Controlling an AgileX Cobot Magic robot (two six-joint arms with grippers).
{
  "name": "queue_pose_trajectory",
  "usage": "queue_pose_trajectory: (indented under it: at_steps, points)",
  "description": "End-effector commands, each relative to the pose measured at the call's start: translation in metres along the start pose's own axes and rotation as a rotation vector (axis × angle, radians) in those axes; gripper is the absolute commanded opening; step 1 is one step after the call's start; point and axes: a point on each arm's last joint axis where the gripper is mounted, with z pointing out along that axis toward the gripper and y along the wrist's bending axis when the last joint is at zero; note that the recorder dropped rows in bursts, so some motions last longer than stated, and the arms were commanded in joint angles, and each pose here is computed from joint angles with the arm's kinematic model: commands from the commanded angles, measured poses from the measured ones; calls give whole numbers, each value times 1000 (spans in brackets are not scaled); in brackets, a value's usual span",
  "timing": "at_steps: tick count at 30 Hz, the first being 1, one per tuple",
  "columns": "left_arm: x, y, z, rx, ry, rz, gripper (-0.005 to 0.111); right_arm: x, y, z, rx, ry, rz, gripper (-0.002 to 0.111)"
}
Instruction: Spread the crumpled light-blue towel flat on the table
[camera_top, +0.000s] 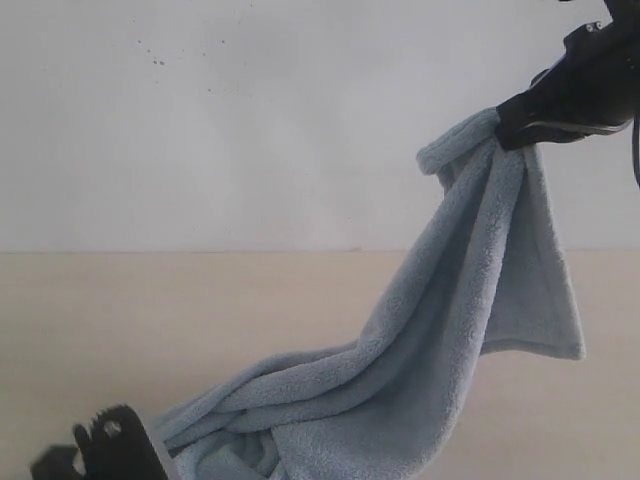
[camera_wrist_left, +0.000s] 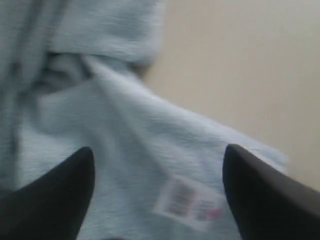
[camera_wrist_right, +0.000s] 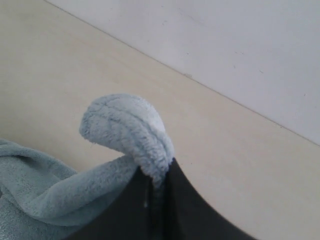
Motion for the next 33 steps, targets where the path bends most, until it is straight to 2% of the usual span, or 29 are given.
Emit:
queue_pose_trajectory:
  at_steps: [1, 4, 6, 11, 18, 21, 28, 30, 33]
  points:
    - [-1, 36, -15, -379, 51, 91, 59, -2, 2, -5, -4, -14, 1, 0]
    - [6, 62, -23, -611, 152, 112, 48, -2, 2, -5, -4, -14, 1, 0]
    - [11, 76, -24, -666, 198, 82, 43, -2, 2, -5, -6, -16, 1, 0]
    - [18, 90, -16, -584, 178, -97, 40, -2, 4, -5, -22, -20, 2, 0]
    - [35, 93, -7, -470, 144, -344, 53, -2, 4, -5, -31, -23, 4, 0]
    - [46, 95, -6, -465, 166, -389, 53, -3, 5, -5, -33, -33, 6, 0]
    - [50, 101, -5, -423, 140, -524, 53, -4, 5, -5, -36, -36, 6, 0]
    - [50, 104, -7, -431, 116, -601, 53, -4, 6, -5, -44, -44, 5, 0]
    - [42, 104, -11, -366, 17, -784, 53, -5, 6, -5, -42, -49, 1, 0]
